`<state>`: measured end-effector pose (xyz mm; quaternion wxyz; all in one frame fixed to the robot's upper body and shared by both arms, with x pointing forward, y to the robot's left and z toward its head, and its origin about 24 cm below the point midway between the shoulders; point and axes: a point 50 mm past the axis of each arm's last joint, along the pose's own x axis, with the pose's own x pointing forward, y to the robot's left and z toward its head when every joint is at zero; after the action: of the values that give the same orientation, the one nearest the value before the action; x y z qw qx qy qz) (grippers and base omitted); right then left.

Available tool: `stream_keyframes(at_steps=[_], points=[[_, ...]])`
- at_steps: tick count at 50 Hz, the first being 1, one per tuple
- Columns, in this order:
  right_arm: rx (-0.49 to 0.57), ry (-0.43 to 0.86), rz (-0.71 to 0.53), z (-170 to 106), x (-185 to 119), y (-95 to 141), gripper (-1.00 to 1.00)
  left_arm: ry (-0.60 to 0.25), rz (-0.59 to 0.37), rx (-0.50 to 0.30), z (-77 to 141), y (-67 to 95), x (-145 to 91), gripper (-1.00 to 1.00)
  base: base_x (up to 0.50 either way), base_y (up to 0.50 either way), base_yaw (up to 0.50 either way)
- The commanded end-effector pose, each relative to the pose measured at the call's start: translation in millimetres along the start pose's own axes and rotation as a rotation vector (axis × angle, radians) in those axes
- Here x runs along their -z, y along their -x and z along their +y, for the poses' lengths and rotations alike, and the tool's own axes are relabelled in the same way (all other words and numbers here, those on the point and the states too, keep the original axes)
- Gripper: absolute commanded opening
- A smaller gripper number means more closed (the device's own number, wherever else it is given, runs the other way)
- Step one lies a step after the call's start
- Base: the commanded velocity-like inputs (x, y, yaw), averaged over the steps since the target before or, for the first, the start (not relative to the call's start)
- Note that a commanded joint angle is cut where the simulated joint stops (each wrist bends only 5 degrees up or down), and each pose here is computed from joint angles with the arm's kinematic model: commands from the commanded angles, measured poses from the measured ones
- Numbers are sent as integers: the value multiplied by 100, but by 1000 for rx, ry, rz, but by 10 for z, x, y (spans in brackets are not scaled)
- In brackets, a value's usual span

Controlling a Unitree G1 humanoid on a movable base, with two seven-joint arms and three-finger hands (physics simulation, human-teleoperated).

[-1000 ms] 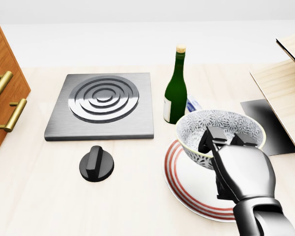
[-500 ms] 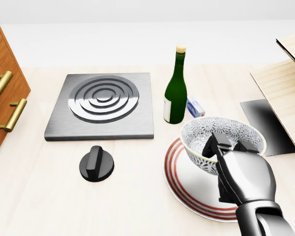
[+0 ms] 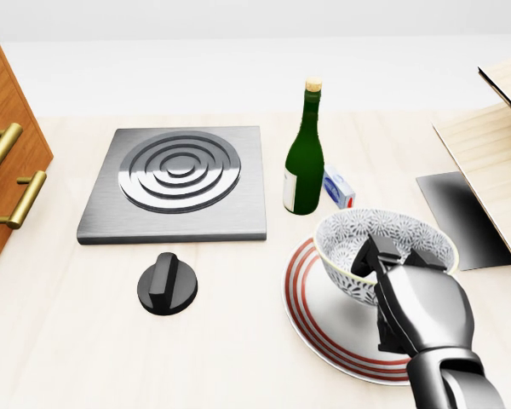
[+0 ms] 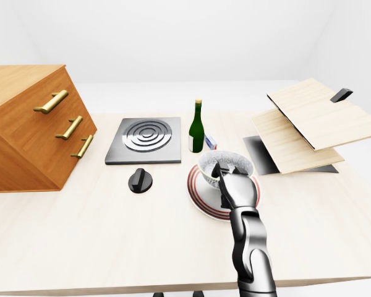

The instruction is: Pick up the akita bowl and put it on the plate.

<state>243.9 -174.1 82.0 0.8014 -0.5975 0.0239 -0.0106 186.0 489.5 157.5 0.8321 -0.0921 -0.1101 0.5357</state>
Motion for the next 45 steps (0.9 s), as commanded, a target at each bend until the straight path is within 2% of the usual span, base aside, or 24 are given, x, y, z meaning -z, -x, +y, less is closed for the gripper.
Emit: stream_keyframes(at_steps=[1, 45], points=[[25, -16, 9, 34, 35, -18, -100, 0, 0, 0, 0, 0, 0, 100, 0, 0, 0], [-16, -61, 36, 299, 134, -130, -100, 4, 2, 5, -4, 0, 2, 100, 0, 0, 0]])
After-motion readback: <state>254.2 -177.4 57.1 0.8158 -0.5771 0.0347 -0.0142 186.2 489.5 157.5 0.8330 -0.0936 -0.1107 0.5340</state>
